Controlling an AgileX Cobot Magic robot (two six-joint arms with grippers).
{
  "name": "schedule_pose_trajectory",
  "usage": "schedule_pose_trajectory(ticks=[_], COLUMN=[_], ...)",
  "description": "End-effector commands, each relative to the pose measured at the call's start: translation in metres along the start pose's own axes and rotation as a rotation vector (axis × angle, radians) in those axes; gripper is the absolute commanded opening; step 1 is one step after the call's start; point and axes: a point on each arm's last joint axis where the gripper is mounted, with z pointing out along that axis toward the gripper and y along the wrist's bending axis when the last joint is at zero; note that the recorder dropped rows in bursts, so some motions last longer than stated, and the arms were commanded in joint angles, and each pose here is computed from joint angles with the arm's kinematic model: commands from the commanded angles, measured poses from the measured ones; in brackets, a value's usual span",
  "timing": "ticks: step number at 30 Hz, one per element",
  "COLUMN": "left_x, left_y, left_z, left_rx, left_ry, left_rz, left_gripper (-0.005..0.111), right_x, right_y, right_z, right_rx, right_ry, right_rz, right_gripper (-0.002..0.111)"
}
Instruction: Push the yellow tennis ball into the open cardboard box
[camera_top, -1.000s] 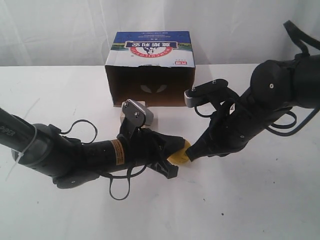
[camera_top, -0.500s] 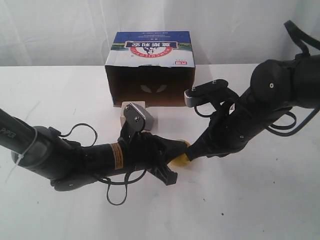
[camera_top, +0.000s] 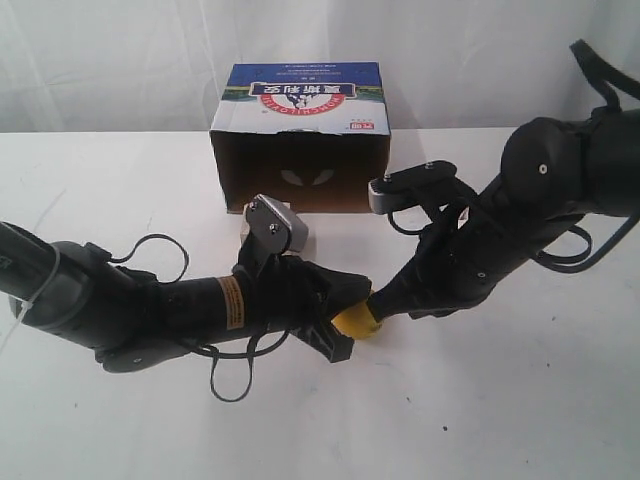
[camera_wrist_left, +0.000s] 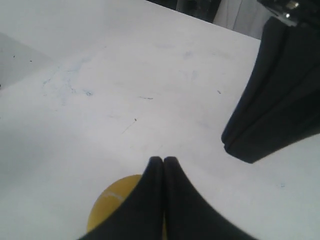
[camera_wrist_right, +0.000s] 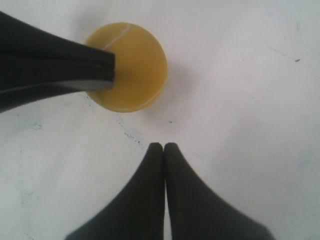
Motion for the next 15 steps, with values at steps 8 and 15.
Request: schedule_pose_trajectory(ticks=[8, 15], left_x=[-0.042, -0.024], left_y=[0.019, 0.022], left_z=[-0.077, -0.130], left_rx=[-0.171, -0.360], left_ry=[-0.084, 0.008], left_rz=[0.018, -0.011], left_gripper=[0.000, 0.000], right_x=[0.030, 0.051], right_y=[0.046, 0.075], right_z=[-0.012, 0.002], right_rx=[-0.196, -0.201], right_ry=[0.046, 0.001], right_rz=[0.119, 0.127], right_gripper=[0.000, 0.000])
